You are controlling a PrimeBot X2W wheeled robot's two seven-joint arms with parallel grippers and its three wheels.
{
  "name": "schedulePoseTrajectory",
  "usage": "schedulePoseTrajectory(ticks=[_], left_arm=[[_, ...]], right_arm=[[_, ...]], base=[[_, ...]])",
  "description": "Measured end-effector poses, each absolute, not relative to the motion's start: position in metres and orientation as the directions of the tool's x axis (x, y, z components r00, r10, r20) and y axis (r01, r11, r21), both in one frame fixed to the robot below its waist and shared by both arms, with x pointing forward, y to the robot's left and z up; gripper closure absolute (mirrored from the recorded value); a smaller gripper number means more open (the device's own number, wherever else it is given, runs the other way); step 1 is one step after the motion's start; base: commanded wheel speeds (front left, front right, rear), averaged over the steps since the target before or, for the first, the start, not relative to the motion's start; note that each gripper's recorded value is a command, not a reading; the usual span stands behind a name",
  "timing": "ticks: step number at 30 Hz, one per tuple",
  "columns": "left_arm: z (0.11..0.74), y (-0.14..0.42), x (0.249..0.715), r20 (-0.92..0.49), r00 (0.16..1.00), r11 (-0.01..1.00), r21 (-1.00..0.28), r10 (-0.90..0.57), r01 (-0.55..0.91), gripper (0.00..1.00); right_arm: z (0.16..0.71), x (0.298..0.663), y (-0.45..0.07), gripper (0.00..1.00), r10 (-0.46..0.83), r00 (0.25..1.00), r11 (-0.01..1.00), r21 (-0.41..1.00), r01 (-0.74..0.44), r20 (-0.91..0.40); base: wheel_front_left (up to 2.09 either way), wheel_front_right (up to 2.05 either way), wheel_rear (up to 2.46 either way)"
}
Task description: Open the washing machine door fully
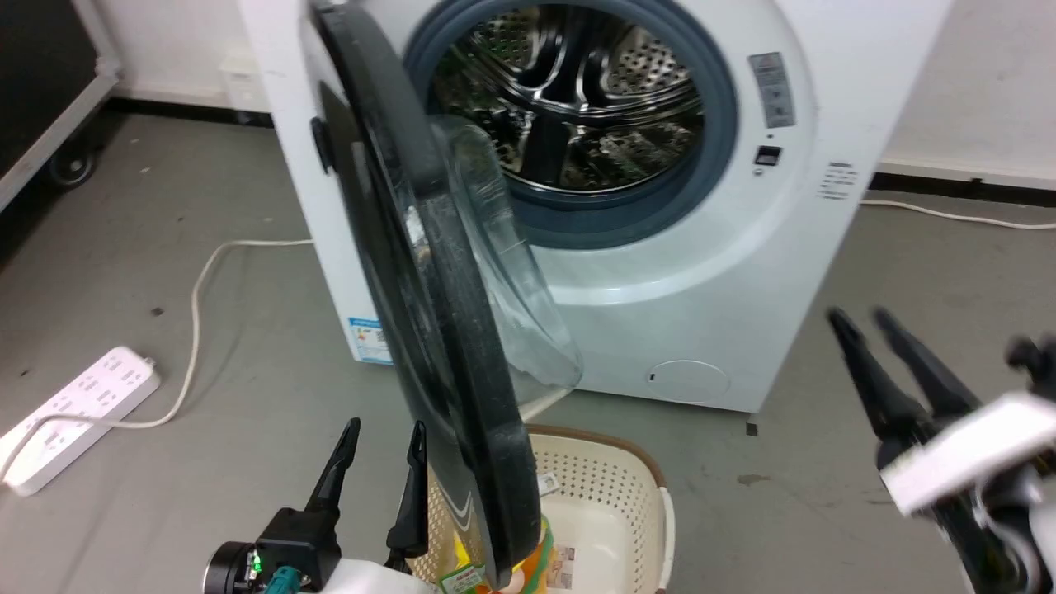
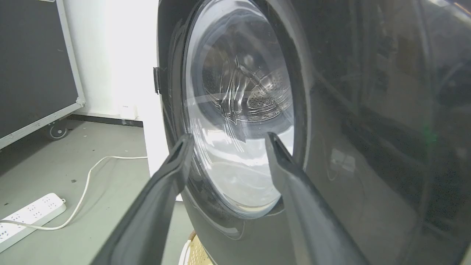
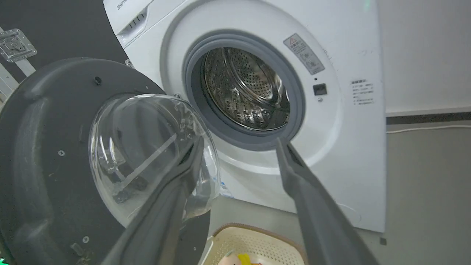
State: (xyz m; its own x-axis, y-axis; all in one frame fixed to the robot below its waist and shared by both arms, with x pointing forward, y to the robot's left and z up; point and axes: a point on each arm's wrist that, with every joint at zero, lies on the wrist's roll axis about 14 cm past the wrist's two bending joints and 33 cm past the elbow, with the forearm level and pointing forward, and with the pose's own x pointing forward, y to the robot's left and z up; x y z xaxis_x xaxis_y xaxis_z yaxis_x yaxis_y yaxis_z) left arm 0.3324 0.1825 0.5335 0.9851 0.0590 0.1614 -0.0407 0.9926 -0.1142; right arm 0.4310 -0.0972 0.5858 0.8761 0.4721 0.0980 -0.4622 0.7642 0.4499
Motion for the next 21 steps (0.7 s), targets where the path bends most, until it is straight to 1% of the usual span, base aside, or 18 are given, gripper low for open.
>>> schedulePoseTrajectory(ticks=[3,5,10,12,15,21], left_arm=[[0.537,0.181,0.335,0.171,0.984,0.993,-0.115,0.048,-0.028,0.0],[0.538,0.181,0.334,0.178,0.983,0.993,-0.115,0.048,-0.028,0.0],[0.534,0.182,0.328,0.168,0.985,0.993,-0.119,0.041,-0.021,0.0],[0.531,0.179,0.326,0.159,0.987,0.993,-0.118,0.029,-0.01,0.0],[0.528,0.176,0.324,0.151,0.988,0.993,-0.116,0.014,0.003,0.0],[0.528,0.174,0.325,0.152,0.988,0.993,-0.118,0.005,0.013,0.0]], right_arm=[[0.585,0.421,-0.126,0.0,0.376,0.909,0.848,0.328,-0.416,0.18],[0.582,0.41,-0.136,0.0,0.35,0.911,0.89,0.225,-0.396,0.218],[0.558,0.381,-0.143,0.0,0.309,0.928,0.94,0.083,-0.331,0.206],[0.555,0.373,-0.145,0.0,0.266,0.94,0.95,0.105,-0.293,0.215],[0.549,0.363,-0.144,0.0,0.246,0.947,0.962,0.065,-0.264,0.205],[0.535,0.351,-0.153,0.0,0.162,0.971,0.981,0.075,-0.177,0.174]], base=[[0.0,0.0,0.0],[0.0,0.0,0.0],[0.0,0.0,0.0],[0.0,0.0,0.0],[0.0,0.0,0.0],[0.0,0.0,0.0]])
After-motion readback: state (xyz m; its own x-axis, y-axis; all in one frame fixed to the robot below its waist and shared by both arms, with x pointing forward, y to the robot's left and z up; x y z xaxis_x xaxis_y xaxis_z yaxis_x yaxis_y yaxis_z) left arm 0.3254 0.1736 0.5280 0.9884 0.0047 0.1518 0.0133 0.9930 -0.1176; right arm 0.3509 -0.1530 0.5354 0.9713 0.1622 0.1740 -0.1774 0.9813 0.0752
